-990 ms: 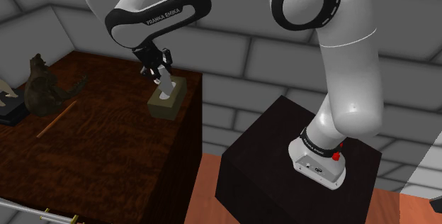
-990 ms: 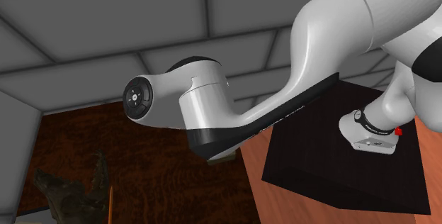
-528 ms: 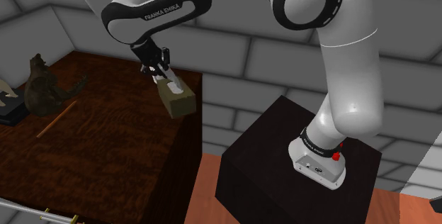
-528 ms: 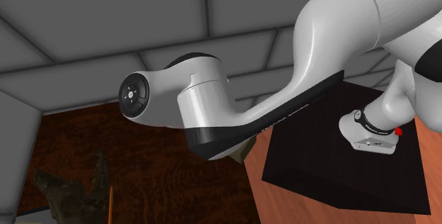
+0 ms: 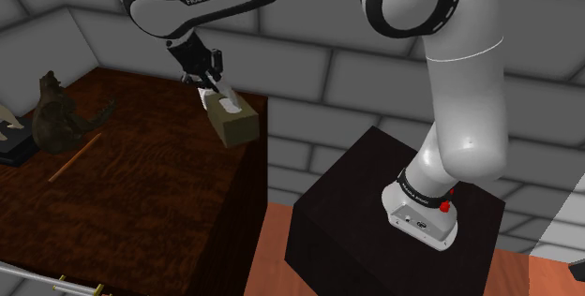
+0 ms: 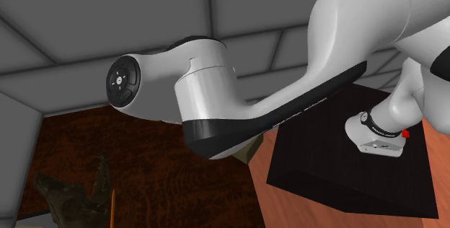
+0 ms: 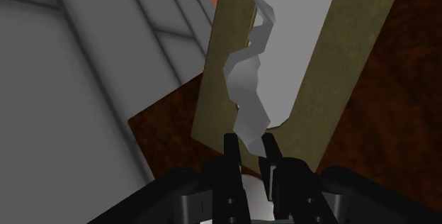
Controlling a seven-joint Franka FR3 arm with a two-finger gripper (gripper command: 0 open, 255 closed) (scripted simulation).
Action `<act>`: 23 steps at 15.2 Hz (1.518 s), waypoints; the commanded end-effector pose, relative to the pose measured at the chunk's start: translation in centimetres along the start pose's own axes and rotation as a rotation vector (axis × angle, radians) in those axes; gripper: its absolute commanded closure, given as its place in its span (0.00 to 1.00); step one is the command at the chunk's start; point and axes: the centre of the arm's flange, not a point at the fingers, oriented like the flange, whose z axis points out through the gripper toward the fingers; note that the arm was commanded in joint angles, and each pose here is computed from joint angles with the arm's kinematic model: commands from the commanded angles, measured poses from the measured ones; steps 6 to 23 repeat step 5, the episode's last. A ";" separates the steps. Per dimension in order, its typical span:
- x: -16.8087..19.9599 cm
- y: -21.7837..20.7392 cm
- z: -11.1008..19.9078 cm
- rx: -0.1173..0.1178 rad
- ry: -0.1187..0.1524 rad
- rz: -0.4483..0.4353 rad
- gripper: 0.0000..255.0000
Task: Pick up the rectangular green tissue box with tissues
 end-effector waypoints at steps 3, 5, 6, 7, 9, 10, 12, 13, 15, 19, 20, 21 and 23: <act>-0.4 0.8 -2.0 0.000 0.000 0.000 1.00; -0.4 0.8 -2.1 0.000 0.000 0.000 1.00; -0.4 0.8 -2.1 0.000 0.000 0.000 1.00; -0.4 0.8 -2.1 0.000 0.000 0.000 1.00; -0.4 0.8 -2.1 0.000 0.000 0.000 1.00; -0.4 0.8 -2.1 0.000 0.000 0.000 1.00; -0.4 0.8 -2.1 0.000 0.000 0.000 1.00; -0.4 0.8 -2.1 0.000 0.000 0.000 1.00; -0.4 0.8 -2.1 0.000 0.000 0.000 1.00; -0.4 0.8 -2.1 0.000 0.000 0.000 1.00; -0.4 0.8 -2.1 0.000 0.000 0.000 1.00; -0.4 0.8 -2.1 0.000 0.000 0.000 1.00; -0.4 0.8 -2.1 0.000 0.000 0.000 1.00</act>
